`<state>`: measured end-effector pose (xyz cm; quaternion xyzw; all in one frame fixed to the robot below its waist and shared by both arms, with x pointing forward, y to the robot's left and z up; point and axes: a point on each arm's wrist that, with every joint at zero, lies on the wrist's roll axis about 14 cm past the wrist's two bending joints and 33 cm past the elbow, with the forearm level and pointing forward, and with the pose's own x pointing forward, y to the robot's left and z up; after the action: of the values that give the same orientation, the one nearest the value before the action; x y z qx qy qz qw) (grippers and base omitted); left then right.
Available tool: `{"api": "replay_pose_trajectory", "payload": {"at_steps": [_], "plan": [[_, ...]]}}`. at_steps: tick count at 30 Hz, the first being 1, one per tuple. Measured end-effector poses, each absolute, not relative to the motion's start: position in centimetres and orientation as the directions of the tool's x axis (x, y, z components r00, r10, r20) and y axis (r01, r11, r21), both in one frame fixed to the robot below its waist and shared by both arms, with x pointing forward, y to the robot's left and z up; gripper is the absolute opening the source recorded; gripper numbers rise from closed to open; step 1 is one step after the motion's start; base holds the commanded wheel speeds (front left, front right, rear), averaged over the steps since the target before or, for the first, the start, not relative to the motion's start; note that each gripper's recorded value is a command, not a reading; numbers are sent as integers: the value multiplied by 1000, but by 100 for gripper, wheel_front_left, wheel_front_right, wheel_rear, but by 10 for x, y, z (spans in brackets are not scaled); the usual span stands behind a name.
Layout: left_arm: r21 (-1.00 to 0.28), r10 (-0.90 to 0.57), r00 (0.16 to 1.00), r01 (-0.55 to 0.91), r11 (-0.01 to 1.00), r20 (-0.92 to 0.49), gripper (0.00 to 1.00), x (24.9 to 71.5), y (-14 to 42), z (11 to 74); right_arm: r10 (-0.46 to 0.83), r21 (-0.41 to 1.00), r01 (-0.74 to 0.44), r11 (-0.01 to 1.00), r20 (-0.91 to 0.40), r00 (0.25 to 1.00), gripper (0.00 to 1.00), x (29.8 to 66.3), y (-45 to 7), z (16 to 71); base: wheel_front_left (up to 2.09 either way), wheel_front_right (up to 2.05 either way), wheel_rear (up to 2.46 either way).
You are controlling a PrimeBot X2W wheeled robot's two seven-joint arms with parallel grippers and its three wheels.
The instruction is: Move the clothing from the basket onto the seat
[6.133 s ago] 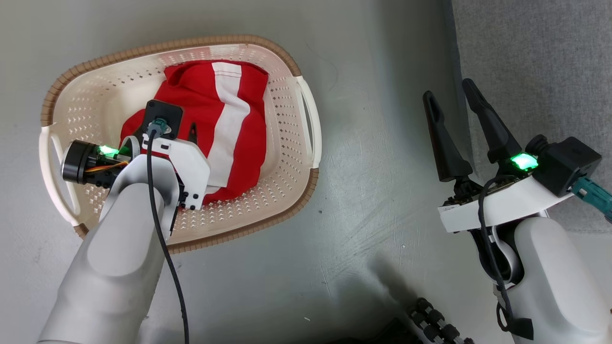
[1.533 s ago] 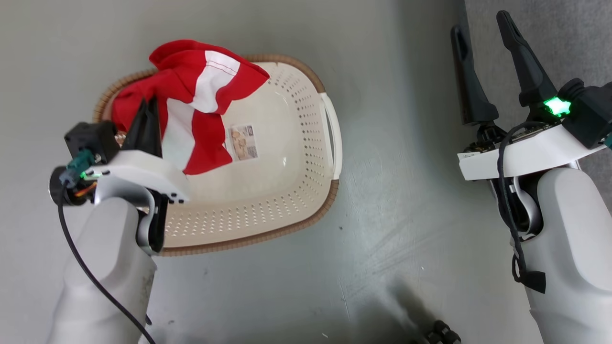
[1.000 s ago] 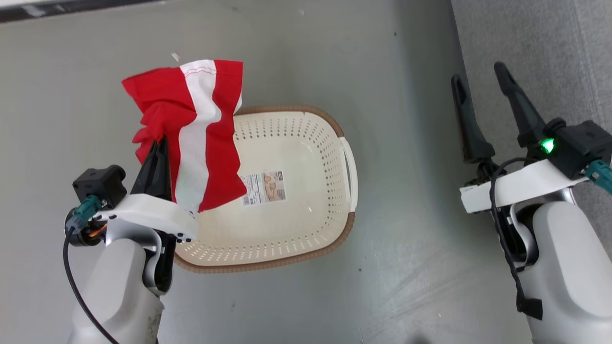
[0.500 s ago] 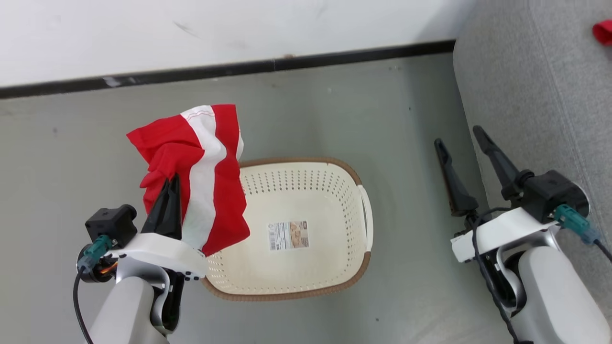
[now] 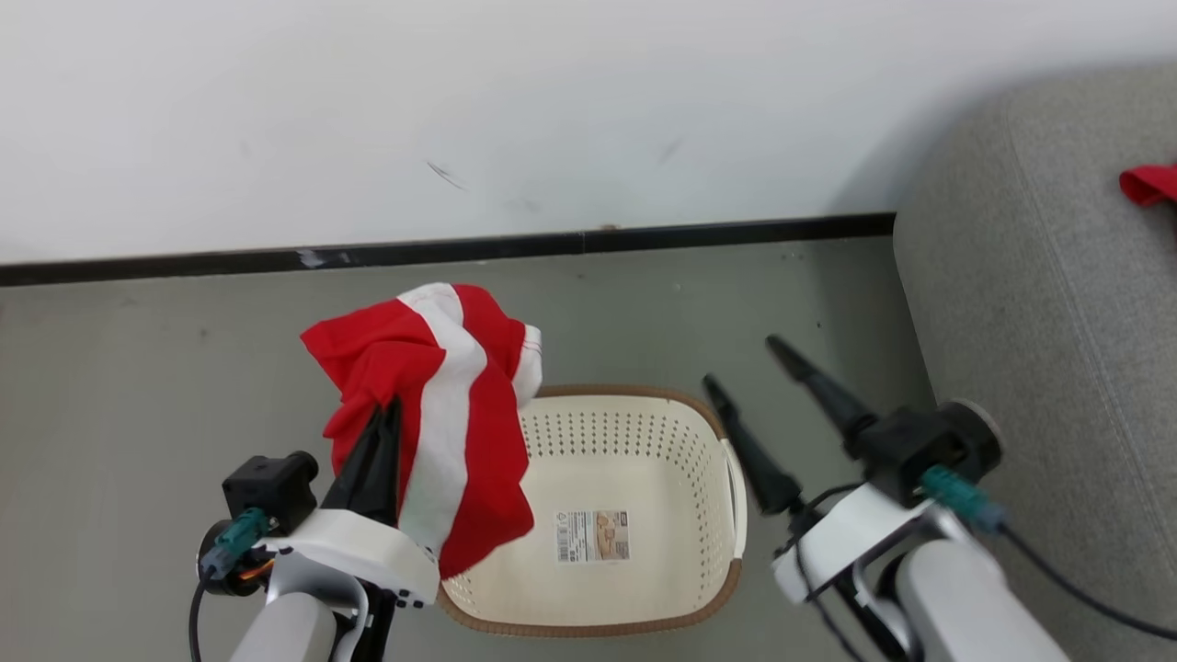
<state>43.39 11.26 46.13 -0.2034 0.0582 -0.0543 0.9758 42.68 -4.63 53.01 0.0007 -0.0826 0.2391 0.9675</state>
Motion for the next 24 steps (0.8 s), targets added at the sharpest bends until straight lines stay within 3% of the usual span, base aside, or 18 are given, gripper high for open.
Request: {"api": "replay_pose_trajectory", "payload": {"at_steps": [10,17,24], "plan": [[-390,-160,986,131,911,-42,0,409,106,493,740,-118,-731,672,135,659,100,359,53,530,0,0,0],[-374,-192,981,187,908,24,0,397,97,526,807,-166,-790,591,142,573,100,337,79,539,0,0,0],[-372,-229,972,233,899,57,0,381,86,545,825,-197,-802,564,161,542,100,333,89,549,0,0,0]]}}
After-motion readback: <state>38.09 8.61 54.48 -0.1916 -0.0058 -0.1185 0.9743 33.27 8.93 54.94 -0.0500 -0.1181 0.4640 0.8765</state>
